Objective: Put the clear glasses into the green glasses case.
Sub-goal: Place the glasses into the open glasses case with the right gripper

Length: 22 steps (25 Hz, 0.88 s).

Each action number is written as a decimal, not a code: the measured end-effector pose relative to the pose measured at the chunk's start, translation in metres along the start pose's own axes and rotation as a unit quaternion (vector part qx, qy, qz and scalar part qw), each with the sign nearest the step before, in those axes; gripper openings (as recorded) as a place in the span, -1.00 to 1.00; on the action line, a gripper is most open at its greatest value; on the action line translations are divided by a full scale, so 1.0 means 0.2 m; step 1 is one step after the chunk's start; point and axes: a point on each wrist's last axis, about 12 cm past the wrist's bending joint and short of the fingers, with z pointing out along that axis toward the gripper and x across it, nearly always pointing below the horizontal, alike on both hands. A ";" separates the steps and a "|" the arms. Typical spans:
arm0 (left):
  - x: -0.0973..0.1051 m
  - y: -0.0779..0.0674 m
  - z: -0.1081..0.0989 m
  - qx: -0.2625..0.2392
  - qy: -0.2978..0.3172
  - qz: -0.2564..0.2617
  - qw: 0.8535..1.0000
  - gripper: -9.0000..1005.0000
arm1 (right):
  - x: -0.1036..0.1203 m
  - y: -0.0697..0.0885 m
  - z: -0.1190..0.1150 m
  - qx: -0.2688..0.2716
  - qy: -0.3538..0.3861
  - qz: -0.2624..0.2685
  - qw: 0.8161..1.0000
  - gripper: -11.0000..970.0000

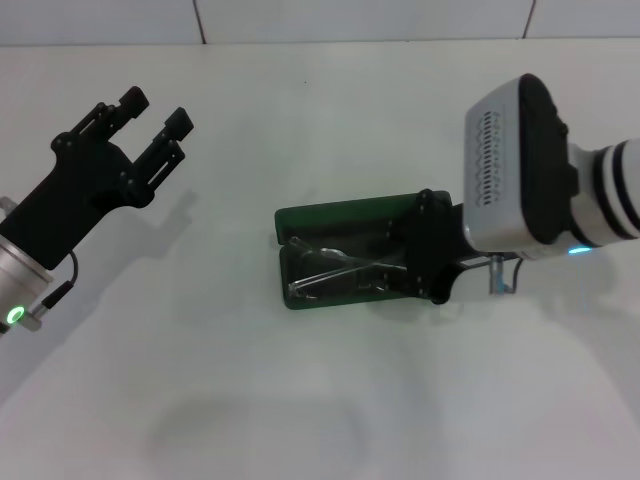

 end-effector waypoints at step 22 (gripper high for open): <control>-0.01 0.01 0.11 0.014 0.010 0.007 1.000 0.21 | -0.03 -0.10 0.07 -0.053 0.034 0.012 0.998 -0.31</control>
